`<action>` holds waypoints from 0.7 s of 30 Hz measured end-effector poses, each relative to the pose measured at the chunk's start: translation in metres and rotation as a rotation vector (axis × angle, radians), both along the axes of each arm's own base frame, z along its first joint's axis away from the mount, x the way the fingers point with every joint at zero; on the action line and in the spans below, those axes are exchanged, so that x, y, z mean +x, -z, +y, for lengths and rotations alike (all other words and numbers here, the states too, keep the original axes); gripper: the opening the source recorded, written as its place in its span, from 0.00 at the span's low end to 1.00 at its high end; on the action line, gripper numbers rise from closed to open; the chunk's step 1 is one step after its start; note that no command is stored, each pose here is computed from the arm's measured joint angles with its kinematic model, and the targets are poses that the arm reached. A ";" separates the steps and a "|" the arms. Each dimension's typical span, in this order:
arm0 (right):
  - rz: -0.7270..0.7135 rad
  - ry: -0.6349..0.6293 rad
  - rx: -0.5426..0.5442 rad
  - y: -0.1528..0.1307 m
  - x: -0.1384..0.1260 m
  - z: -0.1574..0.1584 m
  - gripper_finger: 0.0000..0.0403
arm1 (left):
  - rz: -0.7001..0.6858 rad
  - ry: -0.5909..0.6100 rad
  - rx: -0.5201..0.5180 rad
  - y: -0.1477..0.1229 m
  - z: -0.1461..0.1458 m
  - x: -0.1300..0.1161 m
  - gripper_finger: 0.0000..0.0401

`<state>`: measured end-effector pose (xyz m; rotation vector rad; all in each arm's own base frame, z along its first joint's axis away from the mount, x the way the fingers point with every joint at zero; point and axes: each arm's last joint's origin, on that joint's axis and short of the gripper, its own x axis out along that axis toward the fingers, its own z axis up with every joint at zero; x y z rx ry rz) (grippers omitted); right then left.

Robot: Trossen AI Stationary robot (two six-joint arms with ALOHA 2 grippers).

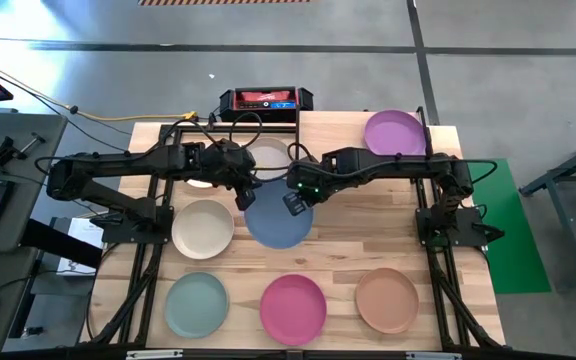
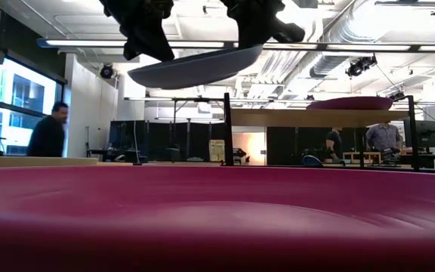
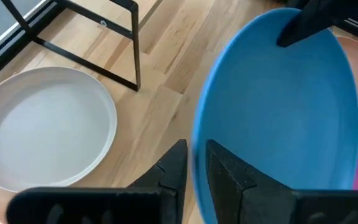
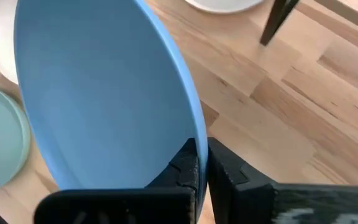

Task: Place and stack plates onto a shelf
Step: Stack the blue plate on top of the purple plate on the shelf

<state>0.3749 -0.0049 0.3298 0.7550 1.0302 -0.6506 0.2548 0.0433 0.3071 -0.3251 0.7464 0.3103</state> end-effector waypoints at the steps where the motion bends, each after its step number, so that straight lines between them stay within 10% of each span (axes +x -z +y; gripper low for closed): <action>1: 0.009 0.002 0.002 0.000 -0.001 0.000 0.00 | 0.000 0.003 -0.003 0.000 0.000 0.000 0.15; 21: 0.045 0.035 -0.076 -0.046 -0.059 -0.026 0.00 | -0.216 -0.026 0.028 -0.033 0.003 -0.017 0.22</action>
